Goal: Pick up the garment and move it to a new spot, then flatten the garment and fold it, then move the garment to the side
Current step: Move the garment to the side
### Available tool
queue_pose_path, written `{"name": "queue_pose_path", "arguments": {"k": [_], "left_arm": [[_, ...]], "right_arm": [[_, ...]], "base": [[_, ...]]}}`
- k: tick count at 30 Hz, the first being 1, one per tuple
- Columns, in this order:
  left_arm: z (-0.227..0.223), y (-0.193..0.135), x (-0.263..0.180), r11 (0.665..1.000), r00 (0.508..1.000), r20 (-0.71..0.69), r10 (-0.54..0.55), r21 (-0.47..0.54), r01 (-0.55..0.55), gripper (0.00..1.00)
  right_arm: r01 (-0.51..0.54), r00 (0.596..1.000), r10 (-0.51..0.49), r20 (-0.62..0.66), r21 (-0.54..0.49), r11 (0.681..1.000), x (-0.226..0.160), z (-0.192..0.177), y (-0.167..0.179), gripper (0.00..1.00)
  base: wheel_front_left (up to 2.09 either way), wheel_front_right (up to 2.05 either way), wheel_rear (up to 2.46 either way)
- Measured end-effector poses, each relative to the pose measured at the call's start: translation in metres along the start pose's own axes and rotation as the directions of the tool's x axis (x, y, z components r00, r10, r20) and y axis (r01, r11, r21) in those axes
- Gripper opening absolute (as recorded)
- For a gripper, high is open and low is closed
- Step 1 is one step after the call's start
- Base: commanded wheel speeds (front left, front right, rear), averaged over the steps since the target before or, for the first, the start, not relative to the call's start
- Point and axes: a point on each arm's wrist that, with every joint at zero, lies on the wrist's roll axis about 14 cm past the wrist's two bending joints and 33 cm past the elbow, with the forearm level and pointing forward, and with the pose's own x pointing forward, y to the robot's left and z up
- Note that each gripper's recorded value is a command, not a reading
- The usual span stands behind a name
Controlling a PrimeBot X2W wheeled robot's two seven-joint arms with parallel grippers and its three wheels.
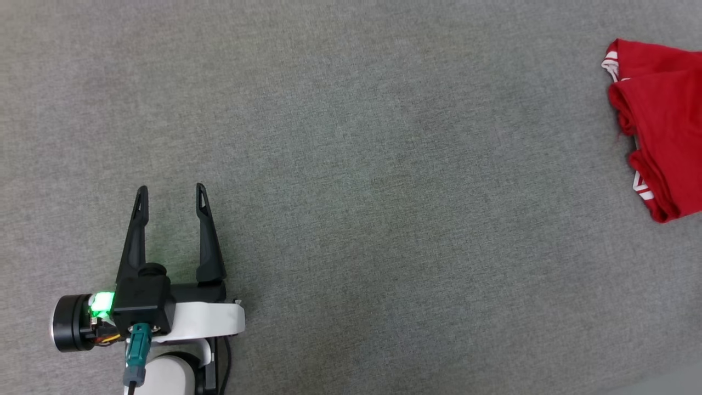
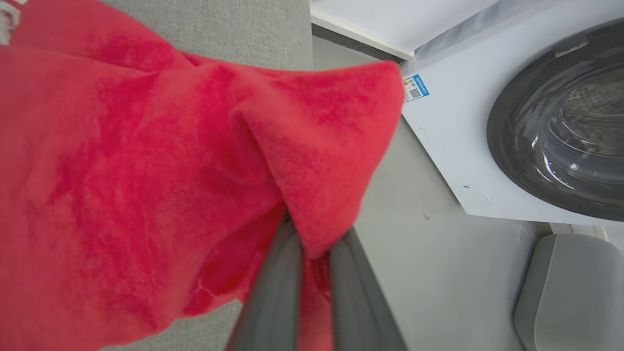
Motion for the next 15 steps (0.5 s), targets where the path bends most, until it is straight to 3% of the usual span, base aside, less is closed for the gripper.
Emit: {"name": "queue_pose_path", "arguments": {"k": [1,6,9,11,15], "left_arm": [[0.002,0.000,-0.001,1.000,1.000,0.002,0.000,-0.004,0.000,1.00],[0.016,0.000,-0.010,1.000,1.000,0.022,0.011,-0.004,-0.011,1.00],[0.026,0.003,-0.019,1.000,0.999,0.033,0.021,-0.002,-0.021,1.00],[0.033,0.005,-0.027,1.000,0.999,0.043,0.030,0.001,-0.030,1.00],[0.048,0.011,-0.041,0.999,0.996,0.067,0.054,0.003,-0.054,1.00]], "right_arm": [[0.002,1.000,-0.003,0.018,0.006,1.000,-0.001,0.002,0.000,1.00],[0.067,0.997,-0.065,0.050,-0.043,0.997,-0.016,0.000,-0.023,1.00],[0.104,0.975,-0.088,0.204,-0.071,0.992,-0.030,0.035,-0.034,1.00],[0.123,0.933,-0.096,0.347,-0.057,0.991,-0.043,0.066,-0.038,1.00],[0.122,0.809,-0.109,0.578,0.016,0.992,-0.072,0.118,-0.036,1.00]], "base": [[0.00,0.00,0.00],[0.00,0.00,0.00],[0.00,0.00,0.00],[0.00,0.00,0.00],[0.00,0.00,0.00]]}}
